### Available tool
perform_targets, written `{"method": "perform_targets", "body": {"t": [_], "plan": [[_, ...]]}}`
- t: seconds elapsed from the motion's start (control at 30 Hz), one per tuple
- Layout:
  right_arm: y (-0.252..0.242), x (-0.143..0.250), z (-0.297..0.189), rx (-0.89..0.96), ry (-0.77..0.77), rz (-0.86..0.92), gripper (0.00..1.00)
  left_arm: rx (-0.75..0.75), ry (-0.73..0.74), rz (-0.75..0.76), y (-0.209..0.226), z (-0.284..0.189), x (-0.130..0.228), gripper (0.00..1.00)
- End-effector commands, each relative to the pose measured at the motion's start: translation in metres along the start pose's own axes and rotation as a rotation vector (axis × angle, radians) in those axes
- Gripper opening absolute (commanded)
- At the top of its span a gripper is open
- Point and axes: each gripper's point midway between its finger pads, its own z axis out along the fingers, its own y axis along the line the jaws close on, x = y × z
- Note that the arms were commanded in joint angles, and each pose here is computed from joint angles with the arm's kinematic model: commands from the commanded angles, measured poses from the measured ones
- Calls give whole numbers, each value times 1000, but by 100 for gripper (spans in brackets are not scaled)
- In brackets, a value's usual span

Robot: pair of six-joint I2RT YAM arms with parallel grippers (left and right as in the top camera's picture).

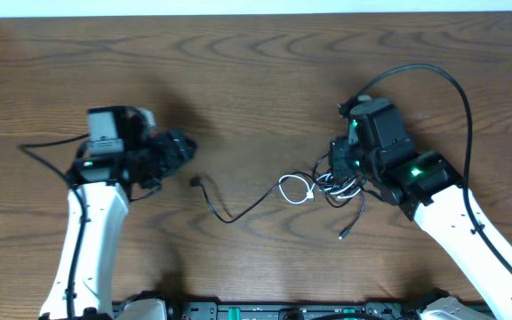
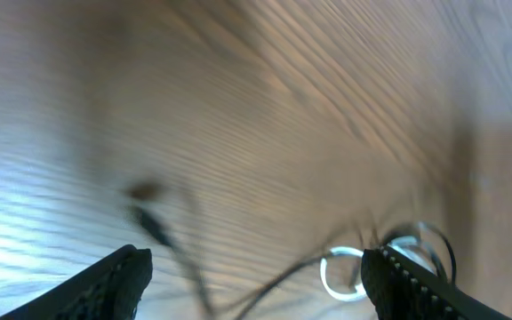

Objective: Untangle cables

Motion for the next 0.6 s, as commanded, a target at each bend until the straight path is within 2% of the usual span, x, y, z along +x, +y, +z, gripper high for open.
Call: {"method": "perform_targets", "body": {"t": [0.0,0.27,0.43,0.57], "plan": [[-42,-1,-10,227,-34,117,14,68,61,133,-37,7,24,80],[-78,27,-17,336,63,302,18,160,178,325,-97,33,81,80],[-85,31,-17,307,102,361,29,209,245,334,-129,61,113,80],[-94,31,-18,302,111,406,33,226,295,315,-144,89,136,80]]}}
